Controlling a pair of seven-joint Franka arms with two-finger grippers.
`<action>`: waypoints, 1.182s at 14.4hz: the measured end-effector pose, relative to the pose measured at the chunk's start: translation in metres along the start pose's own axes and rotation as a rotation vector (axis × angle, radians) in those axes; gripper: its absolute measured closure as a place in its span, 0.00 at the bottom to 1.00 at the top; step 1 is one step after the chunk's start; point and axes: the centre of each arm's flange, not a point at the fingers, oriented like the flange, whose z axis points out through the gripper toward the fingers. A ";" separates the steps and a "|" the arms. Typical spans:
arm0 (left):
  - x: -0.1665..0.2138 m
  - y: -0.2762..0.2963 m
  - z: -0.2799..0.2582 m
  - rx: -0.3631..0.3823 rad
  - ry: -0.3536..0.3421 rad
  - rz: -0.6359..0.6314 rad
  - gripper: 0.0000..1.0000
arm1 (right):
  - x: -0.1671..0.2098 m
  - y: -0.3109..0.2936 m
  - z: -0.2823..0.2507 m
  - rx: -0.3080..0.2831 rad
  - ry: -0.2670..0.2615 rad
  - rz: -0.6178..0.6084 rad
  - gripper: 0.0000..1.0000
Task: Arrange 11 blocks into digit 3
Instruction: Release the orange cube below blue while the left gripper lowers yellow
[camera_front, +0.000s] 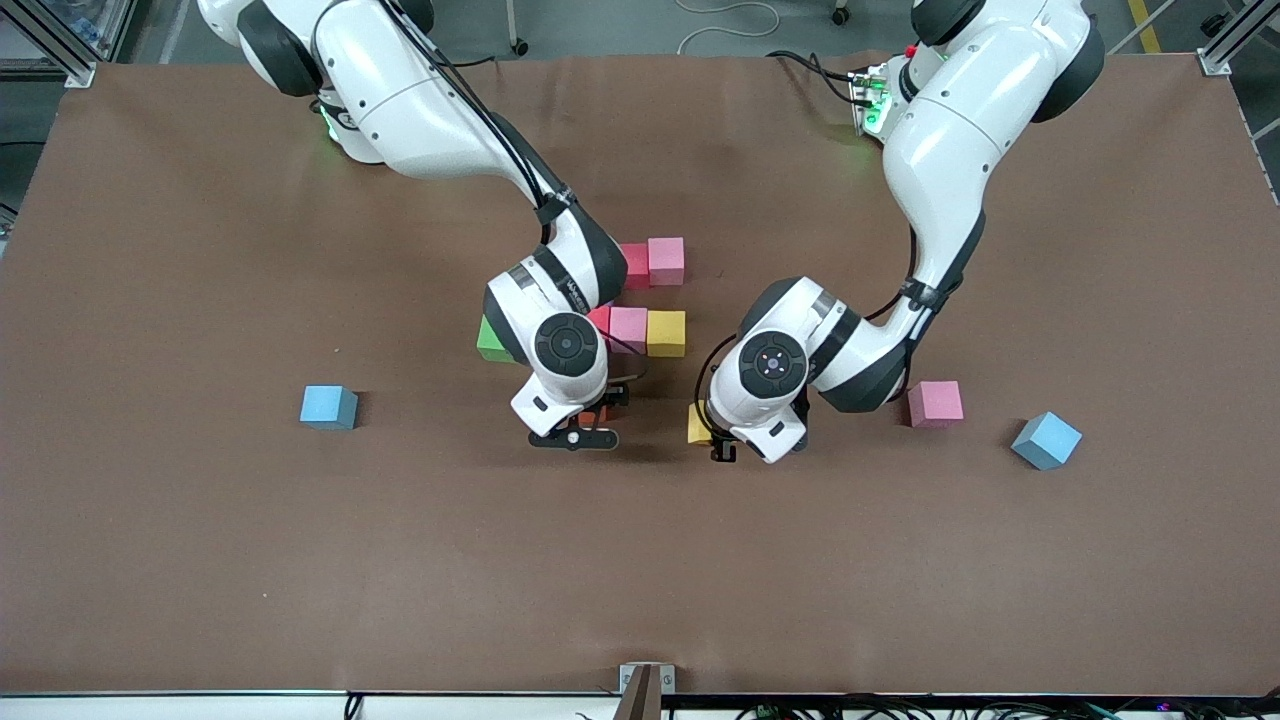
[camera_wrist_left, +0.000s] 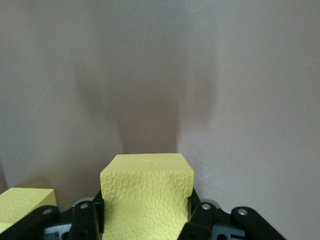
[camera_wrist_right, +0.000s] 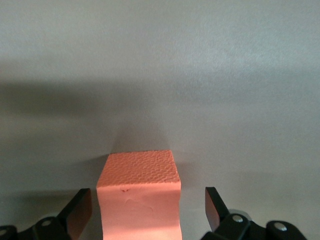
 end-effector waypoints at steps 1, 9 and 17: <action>-0.003 -0.002 0.000 0.001 0.000 -0.008 0.43 | 0.004 0.002 -0.004 0.010 0.003 0.011 0.00; -0.048 -0.032 0.008 0.002 0.004 -0.004 0.43 | 0.061 0.100 -0.105 0.110 0.060 0.194 0.00; -0.089 -0.057 0.016 -0.062 -0.008 -0.026 0.43 | 0.072 0.275 -0.160 -0.033 0.030 0.047 0.00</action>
